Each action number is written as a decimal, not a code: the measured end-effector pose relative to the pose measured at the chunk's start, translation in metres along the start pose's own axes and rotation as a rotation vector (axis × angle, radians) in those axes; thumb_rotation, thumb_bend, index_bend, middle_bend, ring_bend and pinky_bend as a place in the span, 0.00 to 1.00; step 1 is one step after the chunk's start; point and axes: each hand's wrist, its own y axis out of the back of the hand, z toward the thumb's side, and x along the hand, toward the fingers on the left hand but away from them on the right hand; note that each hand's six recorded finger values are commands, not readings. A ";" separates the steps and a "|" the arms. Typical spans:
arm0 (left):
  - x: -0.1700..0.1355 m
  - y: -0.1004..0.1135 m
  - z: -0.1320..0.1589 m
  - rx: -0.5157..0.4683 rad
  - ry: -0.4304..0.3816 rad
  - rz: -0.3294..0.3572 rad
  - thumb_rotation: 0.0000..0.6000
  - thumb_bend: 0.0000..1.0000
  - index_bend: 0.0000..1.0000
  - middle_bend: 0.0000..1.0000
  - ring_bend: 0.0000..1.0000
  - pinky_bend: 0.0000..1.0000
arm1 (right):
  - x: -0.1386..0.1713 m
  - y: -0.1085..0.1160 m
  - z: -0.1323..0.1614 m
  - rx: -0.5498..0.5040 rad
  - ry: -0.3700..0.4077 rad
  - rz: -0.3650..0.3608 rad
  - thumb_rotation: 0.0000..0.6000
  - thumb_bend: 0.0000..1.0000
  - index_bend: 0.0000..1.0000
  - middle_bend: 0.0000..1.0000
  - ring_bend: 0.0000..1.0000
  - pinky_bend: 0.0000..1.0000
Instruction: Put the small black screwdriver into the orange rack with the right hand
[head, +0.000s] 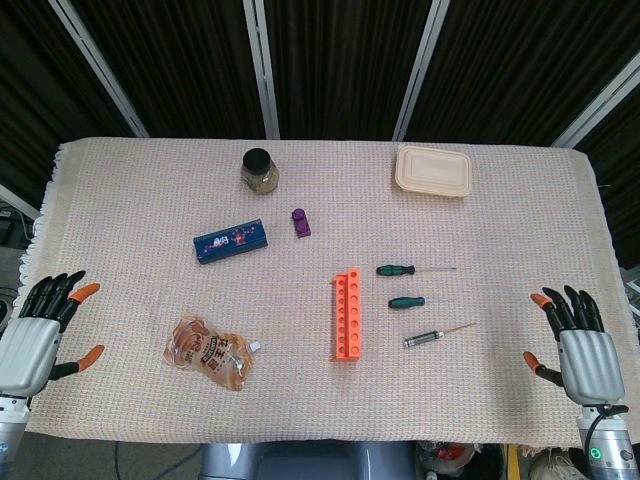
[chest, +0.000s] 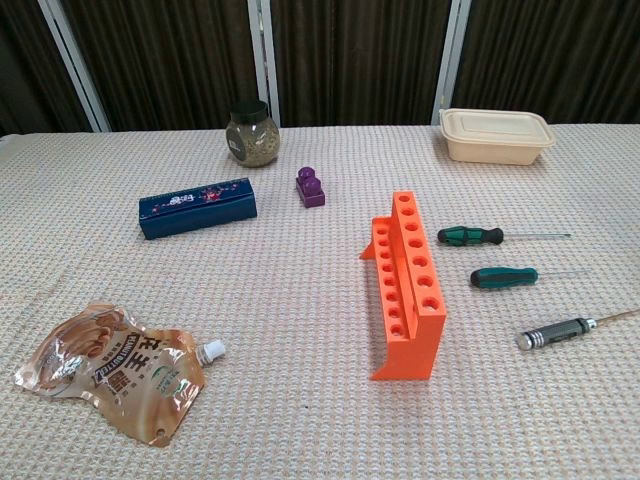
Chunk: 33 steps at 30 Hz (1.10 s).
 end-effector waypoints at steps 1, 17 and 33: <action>0.000 0.002 0.002 0.001 -0.006 0.004 1.00 0.21 0.18 0.05 0.01 0.00 | -0.001 0.000 0.002 -0.001 0.009 0.000 1.00 0.15 0.25 0.13 0.00 0.00; 0.009 0.028 0.018 0.057 -0.057 0.020 1.00 0.21 0.18 0.04 0.01 0.00 | -0.029 -0.020 0.067 0.178 0.254 0.044 1.00 0.17 0.40 0.16 0.00 0.00; 0.030 0.030 0.029 0.098 -0.093 0.001 1.00 0.21 0.19 0.04 0.01 0.00 | -0.053 -0.090 0.121 0.403 0.354 0.154 1.00 0.25 0.44 0.18 0.00 0.00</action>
